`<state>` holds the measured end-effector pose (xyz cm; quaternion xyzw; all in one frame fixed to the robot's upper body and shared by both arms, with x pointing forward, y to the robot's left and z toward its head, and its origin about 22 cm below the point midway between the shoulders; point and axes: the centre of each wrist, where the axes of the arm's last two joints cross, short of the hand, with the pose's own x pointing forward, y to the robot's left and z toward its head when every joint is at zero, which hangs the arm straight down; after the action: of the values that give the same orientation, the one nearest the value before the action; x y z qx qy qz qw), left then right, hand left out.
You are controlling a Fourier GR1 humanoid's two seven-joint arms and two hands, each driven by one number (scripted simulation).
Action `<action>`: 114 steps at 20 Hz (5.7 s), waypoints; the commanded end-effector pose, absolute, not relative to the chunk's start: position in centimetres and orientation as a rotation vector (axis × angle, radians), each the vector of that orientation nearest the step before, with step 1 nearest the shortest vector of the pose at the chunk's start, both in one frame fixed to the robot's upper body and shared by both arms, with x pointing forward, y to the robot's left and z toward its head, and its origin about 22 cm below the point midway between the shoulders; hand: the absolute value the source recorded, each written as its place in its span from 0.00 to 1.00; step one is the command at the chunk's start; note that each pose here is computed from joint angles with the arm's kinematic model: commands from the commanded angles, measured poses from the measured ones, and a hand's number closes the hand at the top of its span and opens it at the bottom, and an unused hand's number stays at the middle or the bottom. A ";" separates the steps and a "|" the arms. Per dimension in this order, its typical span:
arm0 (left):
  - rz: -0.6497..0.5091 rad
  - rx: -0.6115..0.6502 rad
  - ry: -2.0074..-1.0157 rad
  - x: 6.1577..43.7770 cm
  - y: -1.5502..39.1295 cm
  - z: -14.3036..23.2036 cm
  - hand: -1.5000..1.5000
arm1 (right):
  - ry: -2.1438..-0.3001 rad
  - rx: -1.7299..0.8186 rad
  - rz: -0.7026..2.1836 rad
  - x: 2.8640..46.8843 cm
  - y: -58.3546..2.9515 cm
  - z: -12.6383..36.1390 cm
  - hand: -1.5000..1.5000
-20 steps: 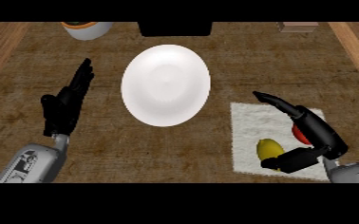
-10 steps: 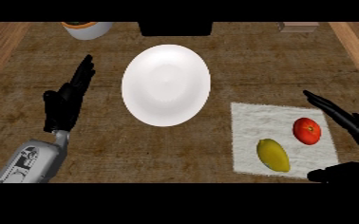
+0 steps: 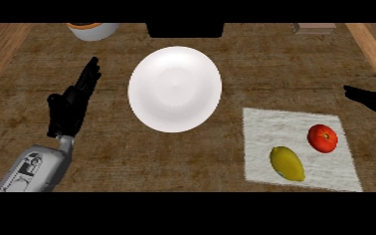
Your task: Pick the tomato from the placemat and place it in the plate
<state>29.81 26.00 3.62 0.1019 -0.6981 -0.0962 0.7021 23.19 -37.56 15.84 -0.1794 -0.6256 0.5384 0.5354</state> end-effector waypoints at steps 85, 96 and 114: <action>-0.247 0.204 -1.560 29.6 25.8 3.7 0.50 | -1.593 -0.867 0.707 31.1 -5.8 13.2 1.00; -0.252 0.173 -1.578 31.1 25.5 3.9 0.50 | -1.356 -0.993 0.910 38.1 -2.8 9.2 1.00; -0.254 0.163 -1.564 32.2 23.0 5.1 0.50 | -1.559 -0.602 0.330 38.2 -3.5 6.6 0.00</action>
<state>31.84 23.61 4.65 0.0724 -0.7076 -0.1229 0.6921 37.56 -3.40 5.46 -0.2829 -0.6607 0.2136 0.6617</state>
